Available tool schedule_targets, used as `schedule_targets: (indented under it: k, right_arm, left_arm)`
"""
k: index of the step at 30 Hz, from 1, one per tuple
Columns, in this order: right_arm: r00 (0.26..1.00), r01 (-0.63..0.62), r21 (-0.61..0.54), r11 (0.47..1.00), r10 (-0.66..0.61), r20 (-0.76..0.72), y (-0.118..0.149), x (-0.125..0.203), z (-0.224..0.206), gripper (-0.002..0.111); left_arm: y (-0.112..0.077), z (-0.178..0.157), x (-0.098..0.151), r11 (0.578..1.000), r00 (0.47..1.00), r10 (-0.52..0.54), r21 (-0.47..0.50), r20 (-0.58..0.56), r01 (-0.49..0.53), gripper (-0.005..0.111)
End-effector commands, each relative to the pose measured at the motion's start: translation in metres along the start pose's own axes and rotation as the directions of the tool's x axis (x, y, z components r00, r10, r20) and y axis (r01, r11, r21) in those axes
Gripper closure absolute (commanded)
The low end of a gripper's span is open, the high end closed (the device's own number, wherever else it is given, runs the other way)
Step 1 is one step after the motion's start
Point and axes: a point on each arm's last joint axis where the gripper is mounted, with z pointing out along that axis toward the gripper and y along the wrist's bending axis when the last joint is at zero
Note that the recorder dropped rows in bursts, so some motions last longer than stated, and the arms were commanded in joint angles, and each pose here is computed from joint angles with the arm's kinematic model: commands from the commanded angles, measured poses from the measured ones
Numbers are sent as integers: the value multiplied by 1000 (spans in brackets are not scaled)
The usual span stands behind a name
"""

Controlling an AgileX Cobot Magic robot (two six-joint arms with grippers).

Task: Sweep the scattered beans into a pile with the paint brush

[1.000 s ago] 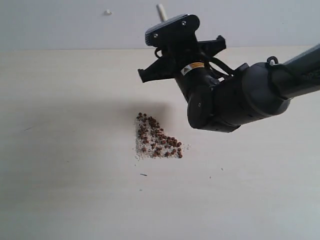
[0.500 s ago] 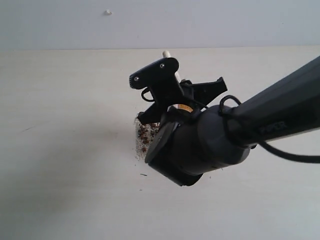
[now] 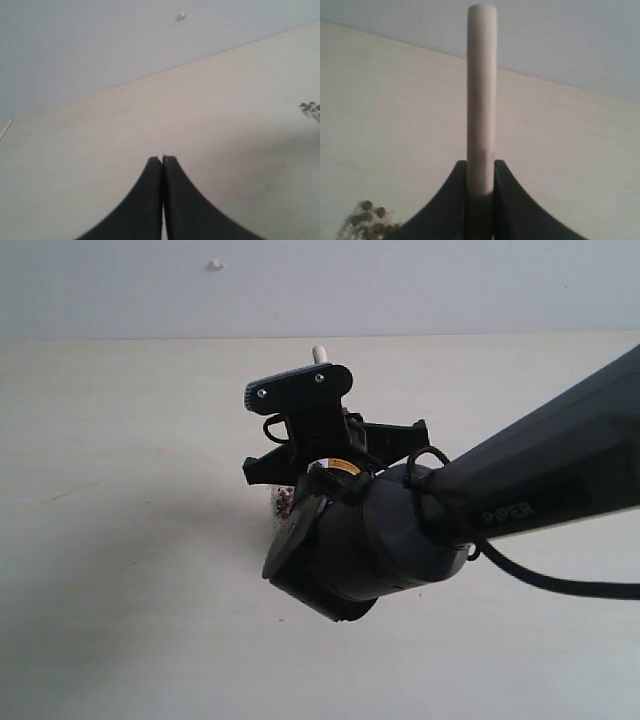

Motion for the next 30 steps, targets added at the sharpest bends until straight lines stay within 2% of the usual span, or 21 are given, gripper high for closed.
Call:
schedule_targets:
  k: [1, 7, 12, 20, 23, 25, 29, 30]
  right_arm:
    - [995, -79, -80, 994, 74, -72, 20, 5, 5, 108]
    - [989, -134, -71, 988, 129, -66, 30, -2, 10, 108]
    - [990, -139, -27, 990, 138, -23, 24, -11, 9, 108]
    - [997, -34, 129, 991, 25, 74, -5, -52, -8, 108]
    - [999, 36, 163, 986, -40, 23, -11, -53, -12, 108]
    - [992, 104, 129, 986, -94, -83, -7, -41, -10, 108]
    - [980, 105, 13, 994, -101, -173, 6, -23, -6, 108]
    - [978, 76, -57, 995, -85, -188, 14, -19, -5, 108]
  left_arm:
    - [0, 0, 0, 1000, 1000, -5, -4, 7, 5, 107]
    - [0, 0, 0, 1000, 1000, -5, -4, 7, 5, 107]
    - [0, 0, 0, 1000, 1000, -5, -4, 7, 5, 107]
    - [0, 0, 0, 1000, 1000, -5, -4, 7, 5, 107]
    - [0, 0, 0, 1000, 1000, -5, -4, 7, 5, 107]
    - [0, 0, 0, 1000, 1000, -5, -4, 7, 5, 107]
    - [0, 0, 0, 1000, 1000, -5, -4, 7, 5, 107]
    - [0, 0, 0, 1000, 1000, -5, -4, 7, 5, 107]
